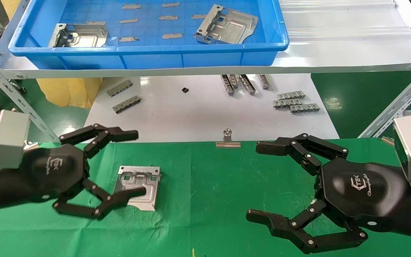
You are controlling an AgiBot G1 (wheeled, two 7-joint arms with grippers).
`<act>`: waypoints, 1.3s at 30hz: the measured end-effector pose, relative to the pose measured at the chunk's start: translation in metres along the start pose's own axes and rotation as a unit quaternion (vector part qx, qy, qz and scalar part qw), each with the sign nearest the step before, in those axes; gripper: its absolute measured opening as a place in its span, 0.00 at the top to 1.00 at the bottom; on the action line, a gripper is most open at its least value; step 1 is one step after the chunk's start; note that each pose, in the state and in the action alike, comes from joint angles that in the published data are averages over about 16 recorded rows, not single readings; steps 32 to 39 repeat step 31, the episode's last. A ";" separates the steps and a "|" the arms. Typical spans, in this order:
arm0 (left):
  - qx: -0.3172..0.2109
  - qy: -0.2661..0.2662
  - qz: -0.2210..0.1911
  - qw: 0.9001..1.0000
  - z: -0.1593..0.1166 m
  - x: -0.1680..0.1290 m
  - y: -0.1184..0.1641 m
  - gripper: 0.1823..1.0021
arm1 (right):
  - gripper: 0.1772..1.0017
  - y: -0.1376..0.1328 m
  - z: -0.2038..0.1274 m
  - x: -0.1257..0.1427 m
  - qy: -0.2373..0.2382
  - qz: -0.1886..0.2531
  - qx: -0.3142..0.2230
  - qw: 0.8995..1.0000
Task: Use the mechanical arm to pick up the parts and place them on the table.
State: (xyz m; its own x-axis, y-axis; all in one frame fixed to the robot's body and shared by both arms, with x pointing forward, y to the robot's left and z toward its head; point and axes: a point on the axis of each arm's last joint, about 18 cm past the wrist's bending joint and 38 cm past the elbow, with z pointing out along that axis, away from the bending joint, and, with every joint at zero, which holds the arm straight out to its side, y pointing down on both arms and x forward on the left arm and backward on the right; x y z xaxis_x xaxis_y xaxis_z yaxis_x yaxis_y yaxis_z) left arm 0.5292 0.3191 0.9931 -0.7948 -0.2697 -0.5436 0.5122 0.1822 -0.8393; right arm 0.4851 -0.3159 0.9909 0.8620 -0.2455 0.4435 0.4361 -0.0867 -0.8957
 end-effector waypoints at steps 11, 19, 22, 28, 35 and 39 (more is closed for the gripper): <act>0.025 0.045 -0.029 0.998 0.001 0.041 -0.026 0.00 | 0.00 0.000 0.000 0.000 0.000 0.000 0.000 1.000; 0.031 0.061 -0.038 0.997 0.001 0.055 -0.034 0.00 | 0.00 0.000 0.000 0.000 0.000 0.000 0.000 1.000; 0.031 0.062 -0.038 0.997 0.001 0.056 -0.035 0.00 | 0.00 0.000 0.000 0.000 0.000 0.000 0.000 1.000; 0.031 0.059 -0.037 0.997 0.001 0.054 -0.034 0.00 | 0.00 0.000 0.000 0.000 0.000 0.000 0.000 1.000; 0.030 0.058 -0.038 0.997 0.001 0.053 -0.033 0.00 | 0.00 0.000 0.000 0.000 0.000 0.000 0.000 1.000; 0.030 0.058 -0.038 0.997 0.001 0.053 -0.033 0.00 | 0.00 0.000 0.000 0.000 0.000 0.000 0.000 1.000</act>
